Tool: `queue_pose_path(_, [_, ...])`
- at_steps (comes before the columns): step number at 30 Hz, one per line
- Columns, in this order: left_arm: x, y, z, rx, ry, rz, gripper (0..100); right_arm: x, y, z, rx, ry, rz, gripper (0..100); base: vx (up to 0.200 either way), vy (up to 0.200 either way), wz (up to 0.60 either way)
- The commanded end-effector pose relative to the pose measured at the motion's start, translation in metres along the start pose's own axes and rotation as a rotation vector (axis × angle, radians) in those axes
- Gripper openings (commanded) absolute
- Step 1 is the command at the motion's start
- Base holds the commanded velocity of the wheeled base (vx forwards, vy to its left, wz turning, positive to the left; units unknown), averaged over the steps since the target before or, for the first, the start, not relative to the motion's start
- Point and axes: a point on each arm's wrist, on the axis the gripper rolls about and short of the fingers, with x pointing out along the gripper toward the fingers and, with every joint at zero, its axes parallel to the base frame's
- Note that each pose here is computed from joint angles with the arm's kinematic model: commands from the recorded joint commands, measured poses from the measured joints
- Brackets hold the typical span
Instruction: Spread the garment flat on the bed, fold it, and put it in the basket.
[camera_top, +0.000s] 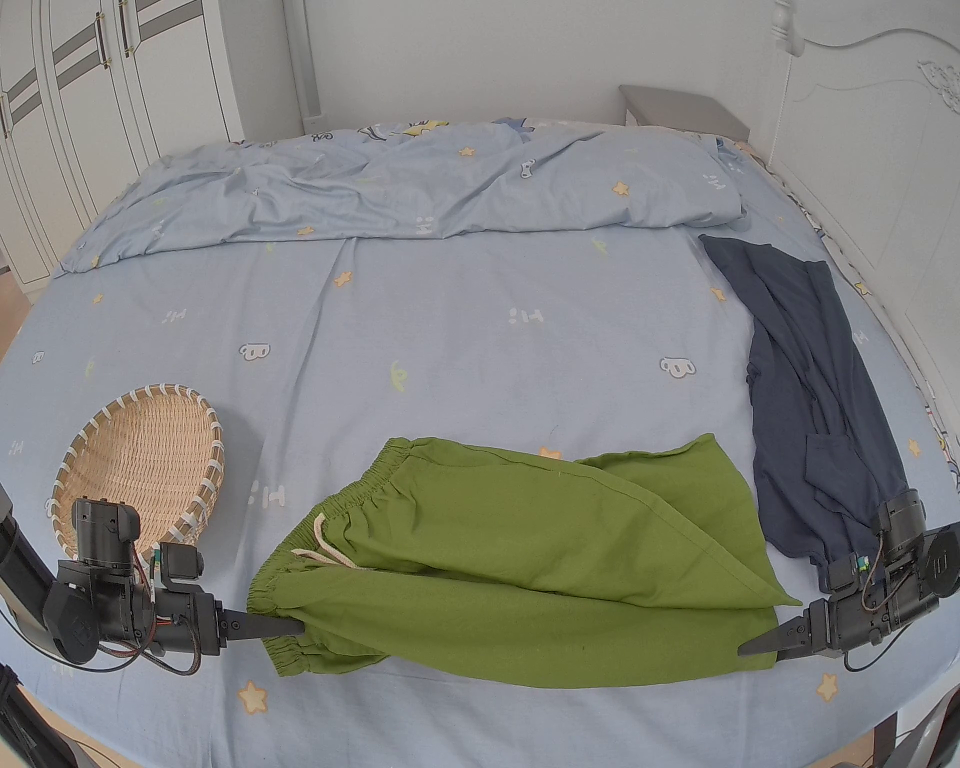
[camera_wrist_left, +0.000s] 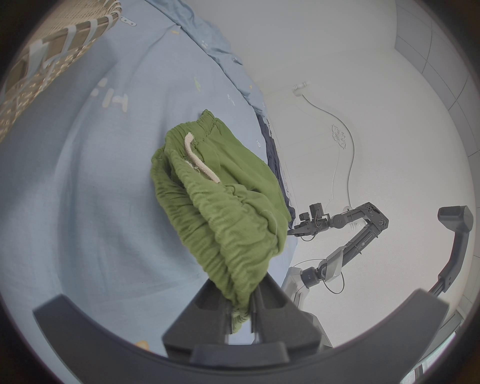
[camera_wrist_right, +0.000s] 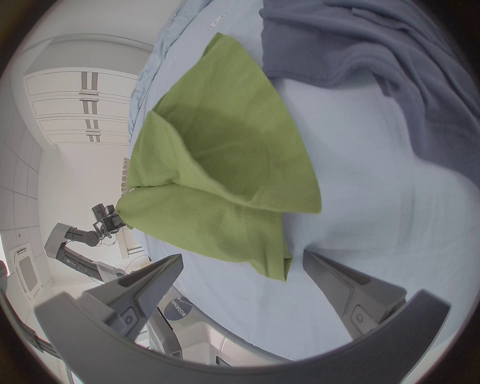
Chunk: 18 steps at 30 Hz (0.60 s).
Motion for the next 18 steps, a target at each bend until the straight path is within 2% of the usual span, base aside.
queue_pose_path(1, [0.000, 0.002, 0.001, -0.001, -0.001, 0.001, 0, 0.009, -0.007, 0.000, 0.034, 0.044, 0.002, 100, 0.000, 0.000, 0.00])
queue_pose_path(7, [0.001, 0.001, 0.001, -0.002, 0.001, -0.001, 0, 0.017, -0.008, 0.003, 0.033, 0.070, 0.042, 100, 0.000, 0.000, 0.00])
queue_pose_path(18, [0.001, 0.002, 0.002, -0.001, -0.001, 0.000, 0, 0.022, -0.011, 0.008, 0.003, 0.039, 0.073, 100, 0.000, 0.000, 0.00])
